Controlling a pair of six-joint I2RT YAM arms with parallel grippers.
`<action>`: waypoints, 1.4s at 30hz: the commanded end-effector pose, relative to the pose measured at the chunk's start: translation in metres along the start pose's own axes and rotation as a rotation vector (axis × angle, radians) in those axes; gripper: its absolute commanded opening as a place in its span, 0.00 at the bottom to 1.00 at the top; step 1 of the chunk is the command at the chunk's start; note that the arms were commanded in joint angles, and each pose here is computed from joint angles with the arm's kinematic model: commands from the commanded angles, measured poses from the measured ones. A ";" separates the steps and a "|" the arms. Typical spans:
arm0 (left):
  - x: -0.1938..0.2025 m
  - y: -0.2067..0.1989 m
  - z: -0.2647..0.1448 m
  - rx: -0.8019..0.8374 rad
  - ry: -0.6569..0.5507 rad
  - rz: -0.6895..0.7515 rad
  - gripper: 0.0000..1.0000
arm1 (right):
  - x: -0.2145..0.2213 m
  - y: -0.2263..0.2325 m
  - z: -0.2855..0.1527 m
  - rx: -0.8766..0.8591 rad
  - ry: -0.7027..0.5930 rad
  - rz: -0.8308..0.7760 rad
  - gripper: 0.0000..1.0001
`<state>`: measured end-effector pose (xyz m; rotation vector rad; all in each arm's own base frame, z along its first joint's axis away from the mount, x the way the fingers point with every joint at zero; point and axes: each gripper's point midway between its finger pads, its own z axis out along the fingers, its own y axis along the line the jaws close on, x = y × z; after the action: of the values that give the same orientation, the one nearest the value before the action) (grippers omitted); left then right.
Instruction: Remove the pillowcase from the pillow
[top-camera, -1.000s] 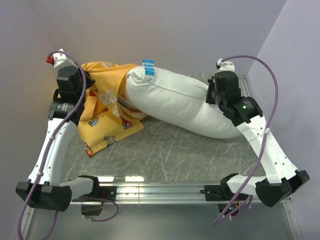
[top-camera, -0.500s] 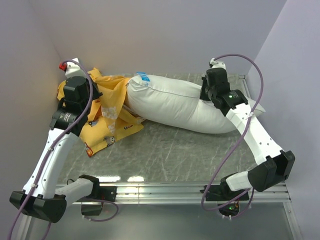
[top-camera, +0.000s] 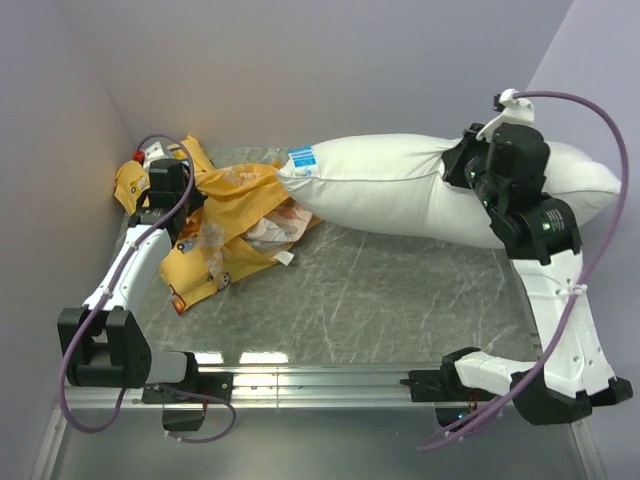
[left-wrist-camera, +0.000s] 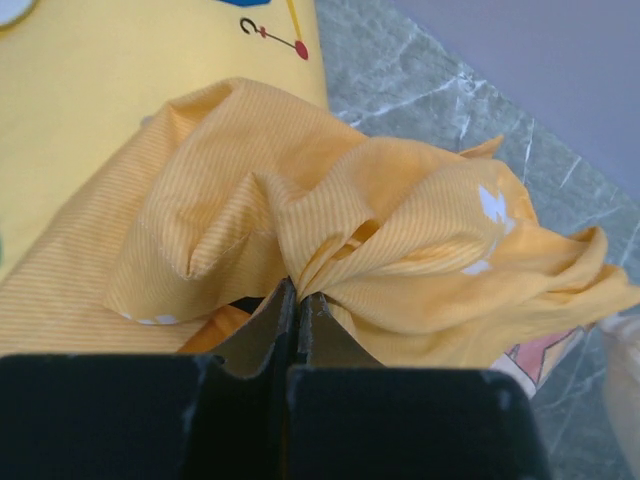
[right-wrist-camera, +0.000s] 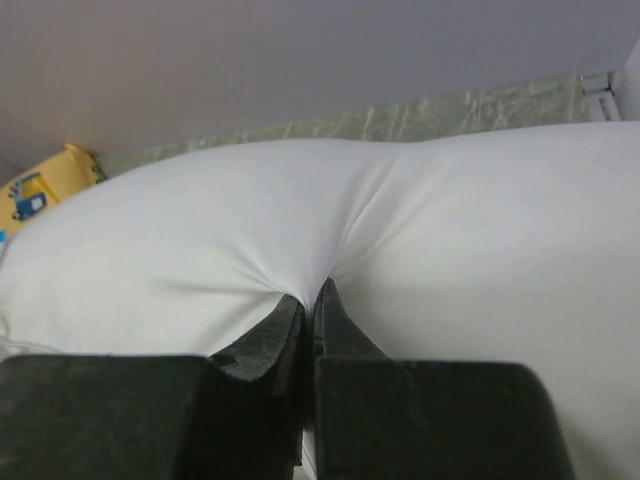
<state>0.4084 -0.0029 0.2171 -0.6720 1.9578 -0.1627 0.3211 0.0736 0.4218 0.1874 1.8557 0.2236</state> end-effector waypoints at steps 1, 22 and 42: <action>-0.013 -0.027 -0.001 0.112 -0.030 -0.062 0.01 | -0.089 0.018 -0.047 -0.112 -0.310 0.115 0.00; 0.054 -0.042 -0.039 0.266 0.089 -0.032 0.14 | 0.026 0.102 0.061 -0.307 -0.358 0.084 0.00; -0.007 -0.067 -0.159 0.501 -0.034 0.128 0.67 | 0.166 0.109 0.030 -0.329 -0.001 0.119 0.94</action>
<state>0.3178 -0.0788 0.3062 -0.3074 1.8338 -0.5353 0.3133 0.2356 0.2390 0.0288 1.8453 0.5697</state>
